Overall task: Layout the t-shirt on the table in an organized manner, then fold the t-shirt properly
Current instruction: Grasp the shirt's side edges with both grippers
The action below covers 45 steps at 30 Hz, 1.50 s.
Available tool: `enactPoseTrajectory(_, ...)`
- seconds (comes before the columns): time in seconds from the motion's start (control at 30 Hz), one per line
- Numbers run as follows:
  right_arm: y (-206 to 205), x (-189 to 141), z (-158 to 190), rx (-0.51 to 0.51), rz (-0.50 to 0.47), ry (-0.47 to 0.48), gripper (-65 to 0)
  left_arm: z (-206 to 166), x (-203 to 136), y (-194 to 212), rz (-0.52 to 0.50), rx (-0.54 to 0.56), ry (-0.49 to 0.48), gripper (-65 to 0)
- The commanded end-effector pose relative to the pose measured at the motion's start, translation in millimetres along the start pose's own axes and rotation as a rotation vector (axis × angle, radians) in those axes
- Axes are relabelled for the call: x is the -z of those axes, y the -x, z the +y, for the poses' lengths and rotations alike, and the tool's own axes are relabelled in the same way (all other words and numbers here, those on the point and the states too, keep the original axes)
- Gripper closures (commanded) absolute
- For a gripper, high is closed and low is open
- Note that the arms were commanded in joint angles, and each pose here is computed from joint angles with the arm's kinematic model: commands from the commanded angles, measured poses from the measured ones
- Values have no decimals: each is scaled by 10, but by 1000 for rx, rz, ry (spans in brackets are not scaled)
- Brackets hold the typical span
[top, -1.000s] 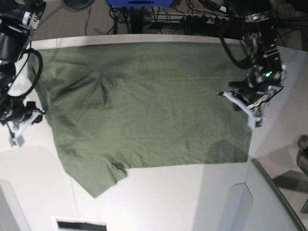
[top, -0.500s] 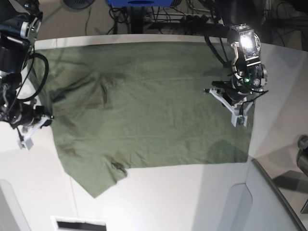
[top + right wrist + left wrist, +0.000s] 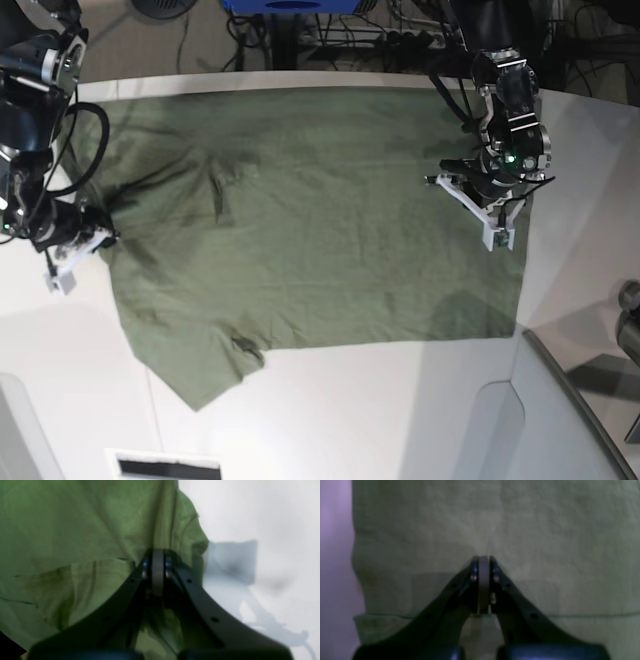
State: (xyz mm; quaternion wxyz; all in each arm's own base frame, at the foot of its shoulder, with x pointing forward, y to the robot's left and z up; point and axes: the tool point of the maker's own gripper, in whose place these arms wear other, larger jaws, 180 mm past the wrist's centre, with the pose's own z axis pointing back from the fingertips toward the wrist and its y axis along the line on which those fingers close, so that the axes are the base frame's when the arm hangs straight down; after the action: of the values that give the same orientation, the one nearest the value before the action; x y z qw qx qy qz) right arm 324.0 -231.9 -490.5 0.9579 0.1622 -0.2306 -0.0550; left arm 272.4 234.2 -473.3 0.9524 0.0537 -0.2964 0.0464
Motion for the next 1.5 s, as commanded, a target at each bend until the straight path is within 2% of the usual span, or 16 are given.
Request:
enactPoseTrajectory(0.0,-246,-72,-25,-9,-63,0,0,56,2,-85,-25,-15,-24,0)
enactPoseTrajectory(0.17,-252,-65,-70,9,-80,11,0,140,81,84,27,-21,-47,0)
enactPoseTrajectory(0.3,-334,-136,-294,64,-123,95,0,235,151,184,60,-20,-56,0)
enactPoseTrajectory(0.47,-408,-169,-348,73,-160,112,0,257,167,192,21,-15,-61,0)
enactPoseTrajectory(0.63,-446,-202,-507,147,-192,195,0,203,160,158,10,-21,-50,0)
enactPoseTrajectory(0.87,-724,-368,-658,196,-362,288,0,223,156,160,10,-30,-53,0)
enactPoseTrajectory(1.03,-942,-509,-419,130,-463,263,0,262,60,-5,-43,-21,-66,0)
enactPoseTrajectory(1.1,-960,-466,-310,98,-440,242,0,276,23,-103,-70,-19,-71,0)
enactPoseTrajectory(1.17,-982,-335,-66,22,-379,179,0,283,32,-166,-79,-20,-72,0)
enactPoseTrajectory(1.27,-947,-163,130,-36,-298,116,0,275,80,-250,-85,-27,-67,0)
enactPoseTrajectory(1.47,-895,27,134,7,-220,85,0,273,77,-311,-97,-28,-67,0)
